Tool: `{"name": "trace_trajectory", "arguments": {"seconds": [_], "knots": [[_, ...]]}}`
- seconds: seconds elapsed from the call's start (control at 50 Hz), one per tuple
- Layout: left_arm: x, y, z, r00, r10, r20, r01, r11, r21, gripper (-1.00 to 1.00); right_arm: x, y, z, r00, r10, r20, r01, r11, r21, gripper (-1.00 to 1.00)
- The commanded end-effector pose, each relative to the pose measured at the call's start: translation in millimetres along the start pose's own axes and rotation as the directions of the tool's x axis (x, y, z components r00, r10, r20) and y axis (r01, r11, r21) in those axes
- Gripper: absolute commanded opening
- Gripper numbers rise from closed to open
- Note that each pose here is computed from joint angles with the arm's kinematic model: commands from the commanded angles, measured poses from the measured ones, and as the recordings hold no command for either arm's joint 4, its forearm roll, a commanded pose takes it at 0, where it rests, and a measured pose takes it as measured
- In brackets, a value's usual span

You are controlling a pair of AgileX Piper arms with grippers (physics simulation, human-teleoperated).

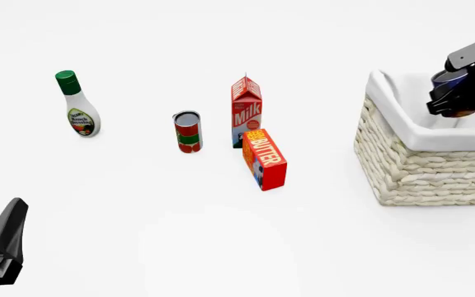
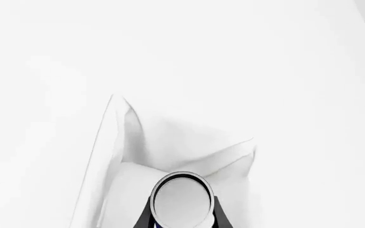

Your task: Pick the alphabet soup and place it in the basket.

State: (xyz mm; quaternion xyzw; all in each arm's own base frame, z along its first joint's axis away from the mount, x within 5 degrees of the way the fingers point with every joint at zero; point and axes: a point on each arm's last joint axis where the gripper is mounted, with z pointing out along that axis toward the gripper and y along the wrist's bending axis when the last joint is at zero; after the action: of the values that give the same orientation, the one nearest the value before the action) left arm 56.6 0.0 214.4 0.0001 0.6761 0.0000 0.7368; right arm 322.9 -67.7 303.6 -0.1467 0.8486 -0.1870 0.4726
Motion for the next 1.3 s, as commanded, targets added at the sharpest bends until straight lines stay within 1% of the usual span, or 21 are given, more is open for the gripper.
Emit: {"name": "trace_trajectory", "arguments": {"seconds": [0.02, 0.4, 0.76, 1.08, 1.1, 1.3], "knots": [[0.0, 0.0, 0.0, 1.0, 0.0, 0.0, 0.0, 1.0, 0.0, 1.0, -3.5, -0.2, 7.7, 1.0, 0.008, 0.005, -0.008, 1.0, -0.001, -1.0], [0.0, 0.0, 0.0, 1.0, 0.0, 0.0, 0.0, 1.0, 0.0, 1.0, 3.0, 3.0, 23.1, 1.0, 0.003, -0.017, -0.003, 1.0, -0.012, -1.0], [0.0, 0.0, 0.0, 1.0, 0.0, 0.0, 0.0, 1.0, 0.0, 1.0, 6.8, 4.6, 27.7, 1.0, 0.005, -0.026, -0.005, 1.0, -0.016, -1.0], [0.0, 0.0, 0.0, 1.0, 0.0, 0.0, 0.0, 1.0, 0.0, 1.0, 6.1, 4.3, 30.0, 1.0, 0.008, -0.027, -0.008, 1.0, -0.017, -1.0], [0.0, 0.0, 0.0, 1.0, 0.0, 0.0, 0.0, 1.0, 0.0, 1.0, 6.4, 4.1, 30.2, 1.0, 0.007, -0.028, -0.007, 1.0, -0.016, 1.0], [0.0, 0.0, 0.0, 1.0, 0.0, 0.0, 0.0, 1.0, 0.0, 1.0, 4.7, 1.5, 28.8, 1.0, 0.011, -0.024, -0.011, 1.0, -0.01, 1.0]]}}
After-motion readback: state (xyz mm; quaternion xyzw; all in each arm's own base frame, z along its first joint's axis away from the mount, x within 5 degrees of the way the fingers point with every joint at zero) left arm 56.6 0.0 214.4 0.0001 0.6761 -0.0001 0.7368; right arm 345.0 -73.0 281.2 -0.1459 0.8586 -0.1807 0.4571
